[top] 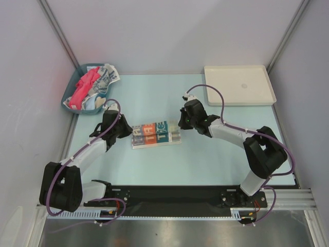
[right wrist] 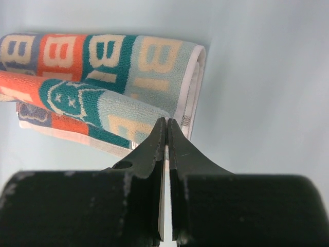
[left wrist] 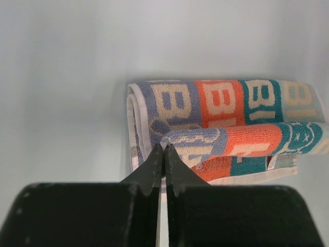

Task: Fold and stack the towels
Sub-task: Fold the towel

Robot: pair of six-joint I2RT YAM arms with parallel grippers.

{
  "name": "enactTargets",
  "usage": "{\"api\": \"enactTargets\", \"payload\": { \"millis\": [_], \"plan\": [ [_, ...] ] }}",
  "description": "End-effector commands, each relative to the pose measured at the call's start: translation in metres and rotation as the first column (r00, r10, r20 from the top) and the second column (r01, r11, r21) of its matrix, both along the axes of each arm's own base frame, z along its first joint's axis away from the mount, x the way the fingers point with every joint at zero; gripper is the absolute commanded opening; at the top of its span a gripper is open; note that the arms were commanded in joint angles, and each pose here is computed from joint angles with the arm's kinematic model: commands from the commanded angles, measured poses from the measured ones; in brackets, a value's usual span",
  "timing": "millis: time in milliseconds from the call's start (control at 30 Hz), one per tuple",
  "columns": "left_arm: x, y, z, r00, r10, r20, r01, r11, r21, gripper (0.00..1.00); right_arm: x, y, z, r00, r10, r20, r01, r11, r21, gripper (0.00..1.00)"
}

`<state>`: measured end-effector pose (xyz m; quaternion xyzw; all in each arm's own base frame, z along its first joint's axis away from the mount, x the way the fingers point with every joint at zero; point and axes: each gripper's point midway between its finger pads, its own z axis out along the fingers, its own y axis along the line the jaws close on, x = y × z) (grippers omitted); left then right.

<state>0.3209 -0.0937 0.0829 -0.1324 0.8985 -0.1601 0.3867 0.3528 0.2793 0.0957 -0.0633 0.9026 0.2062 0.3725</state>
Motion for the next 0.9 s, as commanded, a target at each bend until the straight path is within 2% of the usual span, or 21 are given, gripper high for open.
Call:
{"api": "enactTargets", "payload": {
  "millis": [0, 367, 633, 767, 867],
  "plan": [
    [0.011, 0.0, 0.027, 0.998, -0.003, 0.066, 0.003, 1.0, 0.012, 0.04, 0.009, 0.0, 0.033, 0.997, -0.02, 0.075, 0.019, 1.0, 0.012, 0.0],
    [0.002, 0.002, 0.025, 0.998, -0.004, 0.067, 0.004, 1.0, 0.011, 0.04, -0.002, -0.004, 0.026, 0.997, -0.025, 0.068, 0.024, 1.0, 0.009, 0.0],
    [-0.014, 0.002, 0.0, 0.999, -0.012, 0.03, 0.012, 1.0, -0.002, 0.05, -0.015, -0.003, 0.003, 0.999, -0.021, 0.033, 0.02, 1.0, 0.009, 0.0],
    [-0.023, -0.003, -0.014, 1.0, -0.025, 0.018, 0.026, 0.999, -0.021, 0.11, -0.021, -0.005, -0.013, 1.0, -0.02, 0.006, 0.02, 1.0, -0.003, 0.0],
    [-0.031, -0.003, -0.026, 1.0, -0.028, 0.002, 0.028, 0.999, -0.027, 0.18, -0.027, -0.005, -0.022, 1.0, -0.012, -0.016, 0.012, 1.0, -0.006, 0.11]
  ]
}}
